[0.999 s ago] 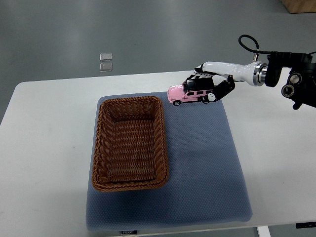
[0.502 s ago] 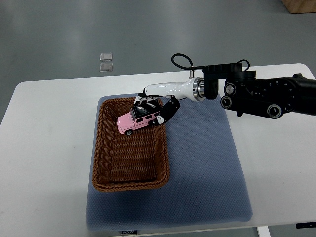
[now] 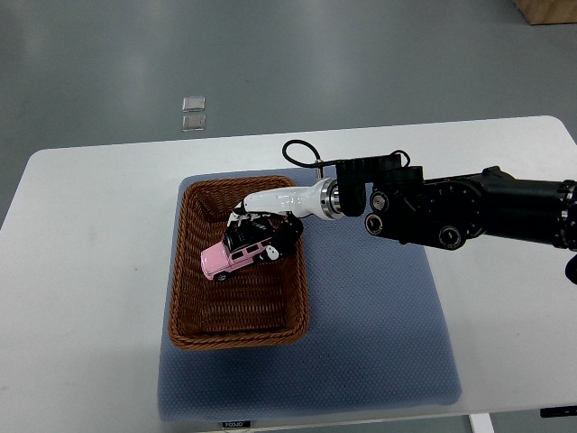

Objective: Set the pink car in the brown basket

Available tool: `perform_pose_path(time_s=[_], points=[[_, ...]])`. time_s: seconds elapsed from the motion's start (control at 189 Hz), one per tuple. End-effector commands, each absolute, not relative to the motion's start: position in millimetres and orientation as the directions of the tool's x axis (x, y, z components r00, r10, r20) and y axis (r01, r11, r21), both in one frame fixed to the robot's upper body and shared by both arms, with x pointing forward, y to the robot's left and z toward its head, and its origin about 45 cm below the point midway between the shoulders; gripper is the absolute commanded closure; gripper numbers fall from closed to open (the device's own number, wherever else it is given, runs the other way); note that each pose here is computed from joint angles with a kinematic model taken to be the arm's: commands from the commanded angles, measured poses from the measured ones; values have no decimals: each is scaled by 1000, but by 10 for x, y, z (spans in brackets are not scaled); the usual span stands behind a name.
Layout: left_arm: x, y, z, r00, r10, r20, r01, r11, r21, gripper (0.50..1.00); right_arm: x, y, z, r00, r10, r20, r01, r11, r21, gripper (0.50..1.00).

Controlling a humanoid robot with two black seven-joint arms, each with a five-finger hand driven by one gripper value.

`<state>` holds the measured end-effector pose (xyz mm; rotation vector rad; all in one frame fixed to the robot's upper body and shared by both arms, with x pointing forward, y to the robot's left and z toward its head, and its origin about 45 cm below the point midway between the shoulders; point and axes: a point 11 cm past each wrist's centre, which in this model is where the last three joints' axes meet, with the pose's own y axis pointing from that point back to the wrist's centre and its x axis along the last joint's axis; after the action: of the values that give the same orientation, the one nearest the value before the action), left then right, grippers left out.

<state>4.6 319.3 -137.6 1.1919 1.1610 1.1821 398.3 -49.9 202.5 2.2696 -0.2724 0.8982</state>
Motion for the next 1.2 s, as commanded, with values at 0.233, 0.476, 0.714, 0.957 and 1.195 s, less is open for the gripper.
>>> perform_pose_path(time_s=[0.233, 0.476, 0.714, 0.957, 1.195], points=[[45, 3225, -1374, 40, 999, -7, -33, 8, 999, 500, 3954, -508, 1910, 758, 11, 652, -423, -752, 505, 705], [44, 3225, -1374, 42, 999, -7, -33, 8, 999, 500, 4217, -578, 2321, 729, -133, 671, -504, -768, 396, 638], [44, 3225, -1374, 42, 999, -7, -33, 8, 999, 500, 4599, -1376, 2679, 677, -544, 496, -704, -675, 222, 611], [46, 3221, -1375, 42, 999, -7, -35, 8, 999, 500, 4625, -2152, 2645, 524, -850, -57, -851, -525, 11, 587], [44, 3221, -1375, 42, 999, -7, -33, 8, 999, 500, 4437, -2562, 2184, 308, -806, -505, -941, -336, -38, 587]])
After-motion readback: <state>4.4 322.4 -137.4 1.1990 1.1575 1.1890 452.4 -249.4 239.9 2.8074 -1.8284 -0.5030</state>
